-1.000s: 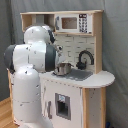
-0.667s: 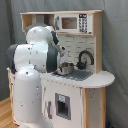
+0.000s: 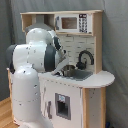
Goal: Play with the kitchen
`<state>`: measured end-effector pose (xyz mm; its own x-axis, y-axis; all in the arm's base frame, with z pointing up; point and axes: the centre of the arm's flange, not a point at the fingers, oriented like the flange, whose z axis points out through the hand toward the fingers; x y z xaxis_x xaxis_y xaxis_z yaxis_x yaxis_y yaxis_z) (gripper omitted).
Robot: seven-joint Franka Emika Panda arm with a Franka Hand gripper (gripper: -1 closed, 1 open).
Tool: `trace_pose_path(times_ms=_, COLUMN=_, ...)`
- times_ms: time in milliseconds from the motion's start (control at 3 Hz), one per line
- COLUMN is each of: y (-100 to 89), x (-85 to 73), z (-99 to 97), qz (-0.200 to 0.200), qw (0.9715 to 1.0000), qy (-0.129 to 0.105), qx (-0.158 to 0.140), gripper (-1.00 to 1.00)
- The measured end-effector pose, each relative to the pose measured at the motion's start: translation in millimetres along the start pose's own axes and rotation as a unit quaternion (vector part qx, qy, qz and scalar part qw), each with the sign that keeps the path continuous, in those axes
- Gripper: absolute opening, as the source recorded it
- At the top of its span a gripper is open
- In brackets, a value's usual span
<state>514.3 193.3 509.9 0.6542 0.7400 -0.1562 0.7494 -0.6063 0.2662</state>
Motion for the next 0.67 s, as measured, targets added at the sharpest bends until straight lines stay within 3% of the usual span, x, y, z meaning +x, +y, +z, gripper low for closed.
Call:
trace_pose_path(times_ms=333, y=-2.9, x=13.3, z=-0.3, qz=-0.004, qw=0.9998, qy=0.018, qx=-0.001, gripper=-1.0)
trace_pose_path(times_ms=667, y=-2.8, x=13.4, z=-0.8, qz=-0.003, qw=0.9998, qy=0.019, qx=0.0, gripper=1.0)
